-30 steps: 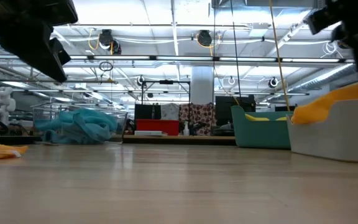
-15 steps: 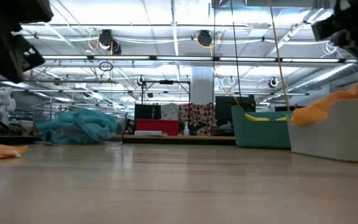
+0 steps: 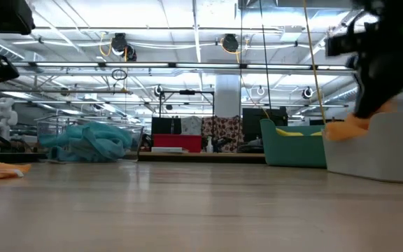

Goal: Sort microfiber towel by color & place in baskets
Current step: Put the right orange towel into the grey bin

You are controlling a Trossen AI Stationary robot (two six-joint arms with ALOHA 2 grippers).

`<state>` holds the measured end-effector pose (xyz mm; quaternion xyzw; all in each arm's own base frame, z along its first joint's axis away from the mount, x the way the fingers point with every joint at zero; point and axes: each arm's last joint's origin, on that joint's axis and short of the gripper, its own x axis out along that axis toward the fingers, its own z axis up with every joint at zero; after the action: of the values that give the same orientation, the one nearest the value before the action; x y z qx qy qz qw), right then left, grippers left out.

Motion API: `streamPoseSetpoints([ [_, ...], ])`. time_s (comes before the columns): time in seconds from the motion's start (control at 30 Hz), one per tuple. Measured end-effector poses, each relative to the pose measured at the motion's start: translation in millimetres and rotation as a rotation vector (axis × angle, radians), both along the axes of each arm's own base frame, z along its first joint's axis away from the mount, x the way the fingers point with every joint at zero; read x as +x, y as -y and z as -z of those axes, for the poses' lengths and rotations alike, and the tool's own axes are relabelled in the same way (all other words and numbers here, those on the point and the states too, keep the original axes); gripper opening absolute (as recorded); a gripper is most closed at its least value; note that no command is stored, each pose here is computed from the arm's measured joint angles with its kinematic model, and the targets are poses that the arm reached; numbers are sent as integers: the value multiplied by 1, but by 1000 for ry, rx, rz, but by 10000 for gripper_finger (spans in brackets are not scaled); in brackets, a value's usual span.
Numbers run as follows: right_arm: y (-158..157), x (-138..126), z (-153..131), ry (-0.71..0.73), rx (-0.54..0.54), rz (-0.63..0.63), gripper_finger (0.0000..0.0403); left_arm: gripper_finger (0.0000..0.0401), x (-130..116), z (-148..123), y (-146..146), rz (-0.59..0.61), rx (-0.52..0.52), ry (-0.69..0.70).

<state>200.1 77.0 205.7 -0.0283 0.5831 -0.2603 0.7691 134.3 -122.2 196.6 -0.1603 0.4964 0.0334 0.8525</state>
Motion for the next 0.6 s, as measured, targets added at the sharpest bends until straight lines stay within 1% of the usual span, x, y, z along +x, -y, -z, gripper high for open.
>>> streamPoseSetpoints([
  [0.13, 8, -12, 24, -36, 1, 75, 2, 13, -5, 1, 4, -2, -12, -12],
  [0.27, 10, -17, 32, -46, 22, 116, 2, 13, -6, 1, 5, 12, -18, -16],
  [0.37, 9, -15, 29, -43, 21, 122, 4, 13, -6, 0, 6, 12, -20, -15],
  [0.43, 7, -12, 23, -24, 36, 128, 16, 13, -6, 0, 6, 12, -21, -14],
  [0.5, 6, -8, 12, -1, 70, 132, 37, 13, -6, 0, 6, 14, -25, -18],
  [0.6, 4, -7, -1, -11, 95, 132, 78, 13, -7, 1, 6, 10, -46, -35],
])
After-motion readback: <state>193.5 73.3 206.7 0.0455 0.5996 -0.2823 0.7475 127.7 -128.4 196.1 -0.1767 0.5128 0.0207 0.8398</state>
